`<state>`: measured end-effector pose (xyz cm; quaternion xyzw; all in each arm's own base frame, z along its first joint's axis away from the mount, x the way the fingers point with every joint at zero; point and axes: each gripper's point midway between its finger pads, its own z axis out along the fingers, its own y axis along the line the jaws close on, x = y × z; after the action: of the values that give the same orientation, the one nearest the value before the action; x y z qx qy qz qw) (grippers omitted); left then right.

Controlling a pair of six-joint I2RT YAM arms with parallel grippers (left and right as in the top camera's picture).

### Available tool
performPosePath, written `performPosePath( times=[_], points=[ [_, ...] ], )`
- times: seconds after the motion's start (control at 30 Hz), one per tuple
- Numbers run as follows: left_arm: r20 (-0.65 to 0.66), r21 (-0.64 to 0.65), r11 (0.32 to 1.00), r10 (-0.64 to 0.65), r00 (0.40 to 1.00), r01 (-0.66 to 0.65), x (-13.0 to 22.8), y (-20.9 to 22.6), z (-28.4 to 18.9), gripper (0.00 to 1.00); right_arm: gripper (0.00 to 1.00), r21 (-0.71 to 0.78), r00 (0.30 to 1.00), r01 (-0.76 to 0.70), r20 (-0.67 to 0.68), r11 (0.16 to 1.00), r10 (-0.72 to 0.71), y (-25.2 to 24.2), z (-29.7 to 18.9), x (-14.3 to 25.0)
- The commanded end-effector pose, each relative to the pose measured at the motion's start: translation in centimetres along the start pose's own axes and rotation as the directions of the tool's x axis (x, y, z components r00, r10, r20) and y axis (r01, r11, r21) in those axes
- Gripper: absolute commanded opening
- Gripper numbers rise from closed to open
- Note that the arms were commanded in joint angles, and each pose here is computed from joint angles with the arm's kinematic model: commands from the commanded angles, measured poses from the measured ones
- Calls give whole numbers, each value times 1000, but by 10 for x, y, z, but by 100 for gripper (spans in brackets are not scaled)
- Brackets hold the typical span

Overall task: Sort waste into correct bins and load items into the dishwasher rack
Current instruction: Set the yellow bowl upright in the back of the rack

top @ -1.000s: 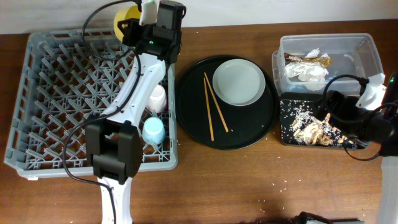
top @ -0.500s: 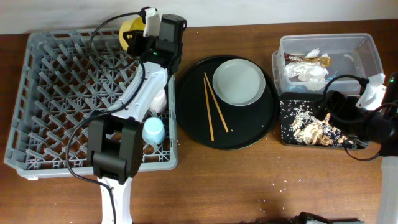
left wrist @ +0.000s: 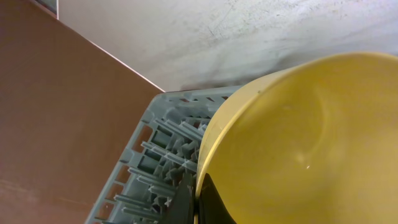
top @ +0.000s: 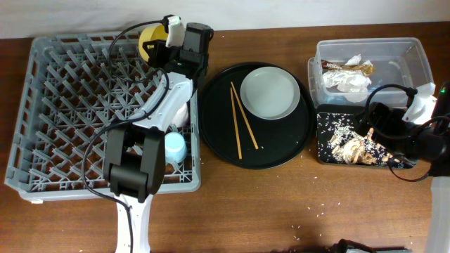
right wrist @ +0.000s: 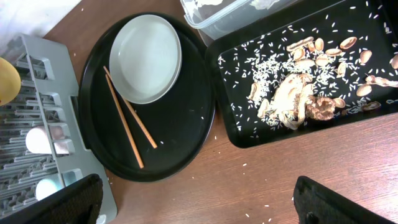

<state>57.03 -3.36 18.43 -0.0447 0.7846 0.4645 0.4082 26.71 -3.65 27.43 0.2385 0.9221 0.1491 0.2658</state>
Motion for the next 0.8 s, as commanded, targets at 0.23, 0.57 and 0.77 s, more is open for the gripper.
performPosePath(
  times=[0.23,0.57,0.77],
  points=[
    [19,-35,992,126,992,-125,4,-20,-32,0,98,11,1000,7,10,1000,-7,-2,-2,-2],
    [37,-6,982,191,981,-191,7,-34,-54,8,98,11,1000,7,10,1000,-7,-2,-2,-2],
    [47,2,981,193,980,-194,5,-37,-60,29,99,11,1000,7,10,1000,-7,-2,-2,-2]
  ],
)
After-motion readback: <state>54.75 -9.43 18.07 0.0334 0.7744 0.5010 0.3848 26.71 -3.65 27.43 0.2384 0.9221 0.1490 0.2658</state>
